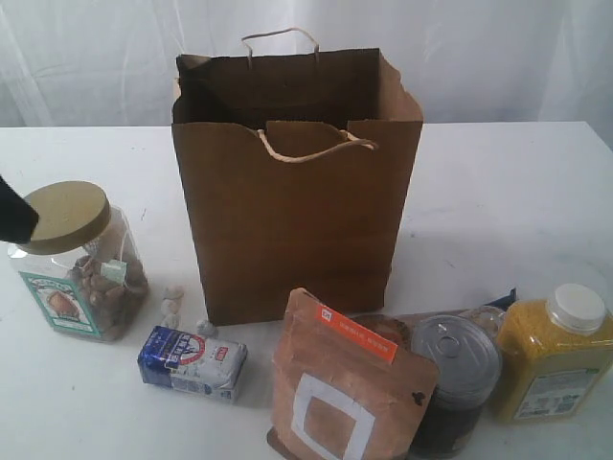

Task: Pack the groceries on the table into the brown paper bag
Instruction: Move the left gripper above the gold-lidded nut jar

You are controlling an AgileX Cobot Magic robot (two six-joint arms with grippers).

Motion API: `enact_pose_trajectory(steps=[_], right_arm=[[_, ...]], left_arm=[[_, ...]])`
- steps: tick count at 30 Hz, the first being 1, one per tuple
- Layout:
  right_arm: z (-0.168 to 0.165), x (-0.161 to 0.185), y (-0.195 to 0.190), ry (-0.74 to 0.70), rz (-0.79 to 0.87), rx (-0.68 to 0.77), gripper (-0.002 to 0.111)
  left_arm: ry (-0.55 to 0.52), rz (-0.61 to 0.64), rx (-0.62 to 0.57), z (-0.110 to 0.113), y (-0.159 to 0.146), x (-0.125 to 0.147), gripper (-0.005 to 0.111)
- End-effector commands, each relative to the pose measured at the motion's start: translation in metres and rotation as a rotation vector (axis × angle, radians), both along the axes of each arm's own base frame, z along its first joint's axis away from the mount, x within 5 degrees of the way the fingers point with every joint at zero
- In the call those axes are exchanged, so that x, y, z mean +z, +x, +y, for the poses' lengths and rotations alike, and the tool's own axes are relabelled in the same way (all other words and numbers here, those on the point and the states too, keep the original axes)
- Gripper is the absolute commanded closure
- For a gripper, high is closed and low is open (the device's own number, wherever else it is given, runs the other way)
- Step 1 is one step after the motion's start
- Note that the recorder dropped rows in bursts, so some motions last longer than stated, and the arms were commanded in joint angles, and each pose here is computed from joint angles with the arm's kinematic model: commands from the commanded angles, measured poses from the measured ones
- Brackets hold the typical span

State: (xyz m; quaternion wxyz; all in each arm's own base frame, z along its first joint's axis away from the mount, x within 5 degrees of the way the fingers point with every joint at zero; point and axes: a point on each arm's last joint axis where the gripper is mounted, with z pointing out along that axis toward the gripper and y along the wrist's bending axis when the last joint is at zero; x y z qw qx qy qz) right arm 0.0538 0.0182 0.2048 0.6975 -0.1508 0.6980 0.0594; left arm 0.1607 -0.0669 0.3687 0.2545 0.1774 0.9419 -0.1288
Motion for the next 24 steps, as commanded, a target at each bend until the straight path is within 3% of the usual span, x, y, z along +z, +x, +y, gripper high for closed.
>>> enact_pose_trajectory(steps=[1,3,8,19,24], right_arm=[[0.0,-0.001,0.0,-0.003,-0.007,-0.005,0.108],[0.0,-0.001,0.0,-0.003,-0.007,-0.005,0.108],[0.0,-0.001,0.0,-0.003,-0.007,-0.005,0.108],[0.0,-0.001,0.0,-0.003,-0.007,-0.005,0.108],[0.0,-0.001,0.0,-0.003,-0.007,-0.005,0.108]], left_arm=[[0.02,0.002,-0.033,-0.006,0.021,-0.009,0.006],[0.018,-0.018,-0.028,-0.007,0.028,-0.011,0.001],[0.066,-0.097,-0.022,-0.006,0.04,-0.012,0.001],[0.09,-0.063,-0.02,-0.01,0.059,-0.025,0.001],[0.153,-0.07,-0.023,-0.007,0.066,-0.028,0.001]])
